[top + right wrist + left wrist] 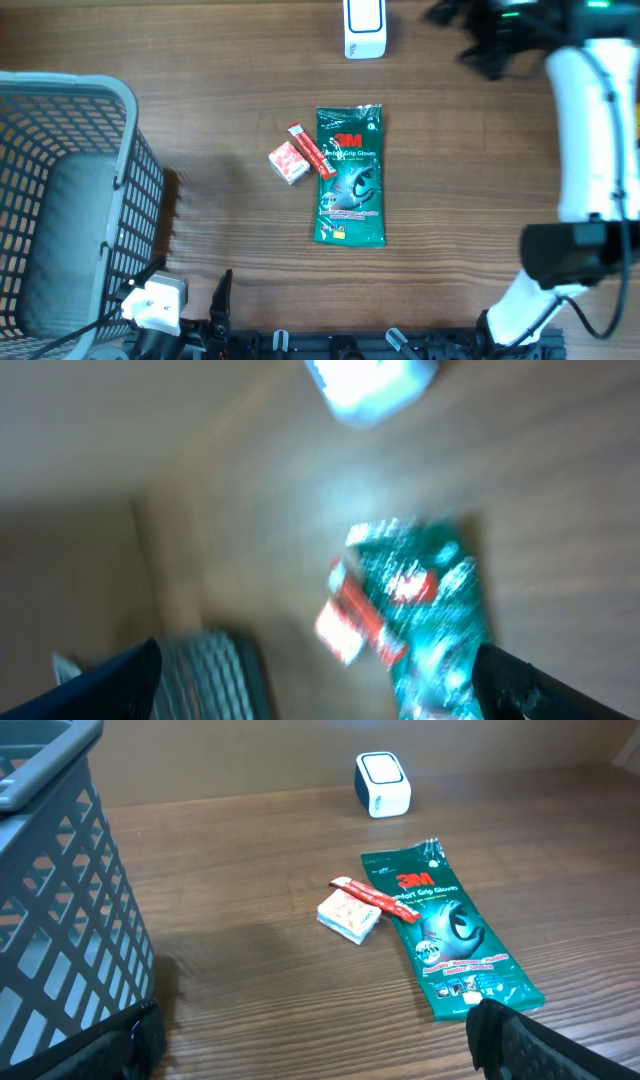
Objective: Scan the item barcode
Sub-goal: 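Reach the right gripper to the red snack box and grasp it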
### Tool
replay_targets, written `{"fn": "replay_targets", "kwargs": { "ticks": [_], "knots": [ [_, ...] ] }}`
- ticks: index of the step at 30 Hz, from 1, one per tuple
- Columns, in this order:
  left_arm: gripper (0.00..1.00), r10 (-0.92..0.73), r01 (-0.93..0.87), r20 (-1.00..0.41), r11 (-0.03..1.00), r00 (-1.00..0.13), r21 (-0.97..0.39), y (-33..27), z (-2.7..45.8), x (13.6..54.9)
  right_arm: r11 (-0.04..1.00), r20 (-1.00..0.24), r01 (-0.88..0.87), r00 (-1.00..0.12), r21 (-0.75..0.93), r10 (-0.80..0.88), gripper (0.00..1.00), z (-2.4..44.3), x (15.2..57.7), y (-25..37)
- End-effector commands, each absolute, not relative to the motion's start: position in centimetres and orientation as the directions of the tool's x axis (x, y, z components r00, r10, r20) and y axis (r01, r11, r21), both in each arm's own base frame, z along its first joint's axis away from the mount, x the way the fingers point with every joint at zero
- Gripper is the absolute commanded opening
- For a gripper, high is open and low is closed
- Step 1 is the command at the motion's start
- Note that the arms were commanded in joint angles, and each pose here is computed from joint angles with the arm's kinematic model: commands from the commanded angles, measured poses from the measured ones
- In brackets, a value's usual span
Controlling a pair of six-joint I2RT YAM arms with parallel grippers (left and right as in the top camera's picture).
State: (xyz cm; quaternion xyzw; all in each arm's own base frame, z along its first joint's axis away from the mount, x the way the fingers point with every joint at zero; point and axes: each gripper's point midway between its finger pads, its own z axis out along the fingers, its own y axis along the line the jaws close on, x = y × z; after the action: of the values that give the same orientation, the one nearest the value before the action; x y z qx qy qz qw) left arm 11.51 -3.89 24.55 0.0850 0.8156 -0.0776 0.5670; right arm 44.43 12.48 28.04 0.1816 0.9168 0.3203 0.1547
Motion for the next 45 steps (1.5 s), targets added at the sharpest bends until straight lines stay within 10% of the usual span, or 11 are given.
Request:
{"fn": "replay_targets", "kwargs": {
  "ticks": [1,11,20,39,45],
  "knots": [
    [1.0,0.049,0.236,-0.943,0.971,-0.329,-0.032,-4.1,24.8,11.4,0.815,-0.098,0.186,-0.954,0.548,0.283,1.0,23.1,42.3,20.6],
    [1.0,0.049,0.236,-0.943,0.971,-0.329,-0.032,-4.1,24.8,11.4,0.96,-0.036,-0.228,-0.974,0.162,-0.225,0.87,6.2,35.1,33.8],
    [1.0,0.049,0.236,-0.943,0.971,-0.329,-0.032,-4.1,24.8,11.4,0.873,-0.188,-0.37,-0.878,-0.319,-0.441,0.88,2.0,35.6,33.6],
    [1.0,0.049,0.236,-0.943,0.971,-0.329,-0.032,-4.1,24.8,11.4,0.897,-0.121,-0.414,-0.893,-0.157,-0.434,0.57,1.0,33.4,35.9],
    [1.0,0.049,0.236,-0.943,0.971,-0.329,-0.032,-4.1,24.8,11.4,0.993,-0.057,0.064,-0.996,0.1,0.07,0.58,5.1,33.0,36.7]
  ]
}}
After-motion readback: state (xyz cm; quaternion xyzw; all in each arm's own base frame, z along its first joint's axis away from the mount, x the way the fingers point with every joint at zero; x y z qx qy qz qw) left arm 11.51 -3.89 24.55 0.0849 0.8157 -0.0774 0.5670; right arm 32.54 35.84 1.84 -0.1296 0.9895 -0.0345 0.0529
